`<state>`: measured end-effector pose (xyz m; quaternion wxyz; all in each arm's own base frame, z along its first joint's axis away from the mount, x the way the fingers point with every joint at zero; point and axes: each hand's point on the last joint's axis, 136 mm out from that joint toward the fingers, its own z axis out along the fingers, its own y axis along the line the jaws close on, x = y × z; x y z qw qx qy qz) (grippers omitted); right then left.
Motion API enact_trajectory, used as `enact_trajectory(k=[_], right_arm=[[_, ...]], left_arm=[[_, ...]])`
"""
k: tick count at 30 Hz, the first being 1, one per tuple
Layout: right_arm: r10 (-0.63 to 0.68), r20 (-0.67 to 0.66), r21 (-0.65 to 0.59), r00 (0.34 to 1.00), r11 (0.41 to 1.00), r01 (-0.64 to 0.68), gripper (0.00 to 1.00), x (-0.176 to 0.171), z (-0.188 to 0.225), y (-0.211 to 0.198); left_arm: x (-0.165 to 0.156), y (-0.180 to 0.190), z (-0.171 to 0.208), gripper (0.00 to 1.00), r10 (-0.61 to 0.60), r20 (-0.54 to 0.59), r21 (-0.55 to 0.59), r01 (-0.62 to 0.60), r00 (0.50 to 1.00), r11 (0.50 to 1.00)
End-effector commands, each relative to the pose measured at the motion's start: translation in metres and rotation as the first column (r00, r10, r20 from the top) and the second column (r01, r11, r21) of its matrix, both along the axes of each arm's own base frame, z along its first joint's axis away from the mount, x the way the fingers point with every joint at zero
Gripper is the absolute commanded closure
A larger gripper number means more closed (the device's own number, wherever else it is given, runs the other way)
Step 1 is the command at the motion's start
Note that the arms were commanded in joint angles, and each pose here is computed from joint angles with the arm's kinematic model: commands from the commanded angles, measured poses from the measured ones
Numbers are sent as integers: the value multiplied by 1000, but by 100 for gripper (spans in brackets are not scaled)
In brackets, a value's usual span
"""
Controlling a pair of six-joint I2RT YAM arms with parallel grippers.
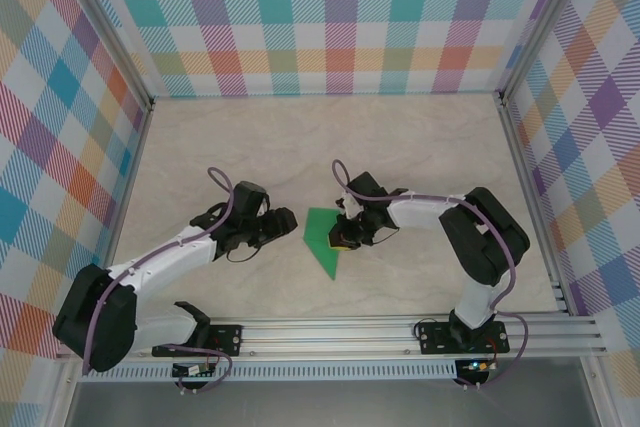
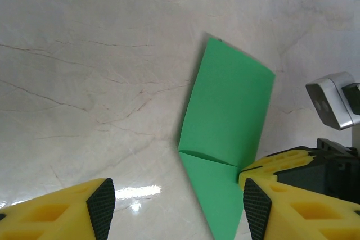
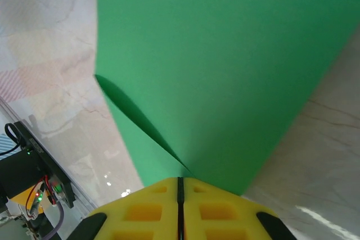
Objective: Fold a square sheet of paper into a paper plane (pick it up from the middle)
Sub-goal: Fold the wing for the fifth time at the center of the table.
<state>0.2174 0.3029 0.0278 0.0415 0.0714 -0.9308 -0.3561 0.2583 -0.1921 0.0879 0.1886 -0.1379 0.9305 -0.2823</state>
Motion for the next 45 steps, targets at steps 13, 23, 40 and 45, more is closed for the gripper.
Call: enact_trajectory(k=[13,23,40,45], right_arm=[[-22,-28,25,999,999,23,92,-4,-21,-20],[-37,-32,23,999,999,38,92,-5,-28,-24],[-40,-34,42,999,998,42,90,-6,-30,-24],[-28,17,58,999,998,27,87,0,-12,-22]], left_arm=[[4,-30,-9,34,-15,-50,-126,9,999,992],[1,-70,-35,40,-93,-120,-131,77,988,988],[8,-108,-45,68,-167,-142,-171,142,976,975],[10,-111,-34,85,-163,-117,-184,140,980,973]])
